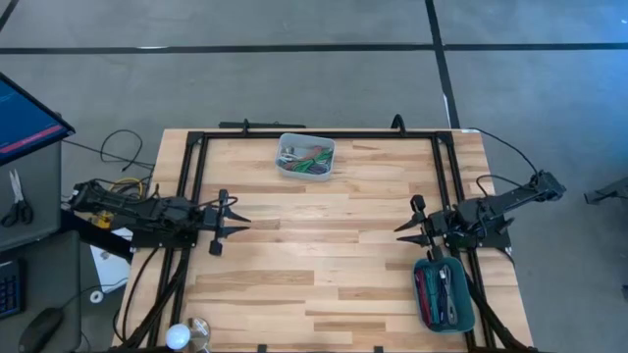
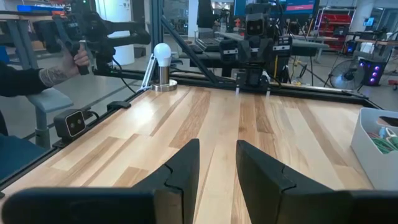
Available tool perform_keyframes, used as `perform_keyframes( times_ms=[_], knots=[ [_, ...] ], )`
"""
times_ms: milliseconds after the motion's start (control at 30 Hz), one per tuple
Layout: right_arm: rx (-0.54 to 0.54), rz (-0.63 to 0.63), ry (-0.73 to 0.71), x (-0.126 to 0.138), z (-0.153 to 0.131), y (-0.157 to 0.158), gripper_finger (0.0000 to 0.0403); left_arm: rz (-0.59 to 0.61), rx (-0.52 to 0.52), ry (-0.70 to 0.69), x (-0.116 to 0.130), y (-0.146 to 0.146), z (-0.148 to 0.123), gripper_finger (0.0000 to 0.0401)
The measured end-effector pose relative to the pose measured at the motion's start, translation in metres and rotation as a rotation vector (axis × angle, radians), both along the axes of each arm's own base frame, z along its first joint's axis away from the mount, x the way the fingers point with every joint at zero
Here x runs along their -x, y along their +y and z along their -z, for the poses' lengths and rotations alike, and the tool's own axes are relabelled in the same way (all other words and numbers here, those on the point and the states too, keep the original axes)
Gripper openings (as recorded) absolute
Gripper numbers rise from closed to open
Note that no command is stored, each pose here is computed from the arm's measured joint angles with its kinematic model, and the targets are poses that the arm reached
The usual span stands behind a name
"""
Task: Pick & Place USB Port
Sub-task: Return to Home Position
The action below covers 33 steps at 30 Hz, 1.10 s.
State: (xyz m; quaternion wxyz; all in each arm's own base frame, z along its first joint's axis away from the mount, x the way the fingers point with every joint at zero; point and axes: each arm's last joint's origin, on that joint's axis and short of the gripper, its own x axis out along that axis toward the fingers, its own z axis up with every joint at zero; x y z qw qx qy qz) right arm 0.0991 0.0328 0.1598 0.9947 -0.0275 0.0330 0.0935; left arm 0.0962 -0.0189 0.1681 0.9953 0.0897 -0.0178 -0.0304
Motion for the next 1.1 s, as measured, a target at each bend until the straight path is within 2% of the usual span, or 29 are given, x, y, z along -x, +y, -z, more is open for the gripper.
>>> perform_keyframes(
  times_ms=[200, 1100],
  knots=[
    [-0.043, 0.002, 0.010, 0.000, 0.000, 0.000, 0.0098, -0.002, -0.003, 0.044, -0.003, -0.001, 0.004, 0.0082],
    [-0.043, 0.002, 0.011, 0.000, 0.001, 0.000, 0.0098, -0.003, -0.046, 0.225, -0.013, -0.003, 0.020, 0.0082]
  ],
)
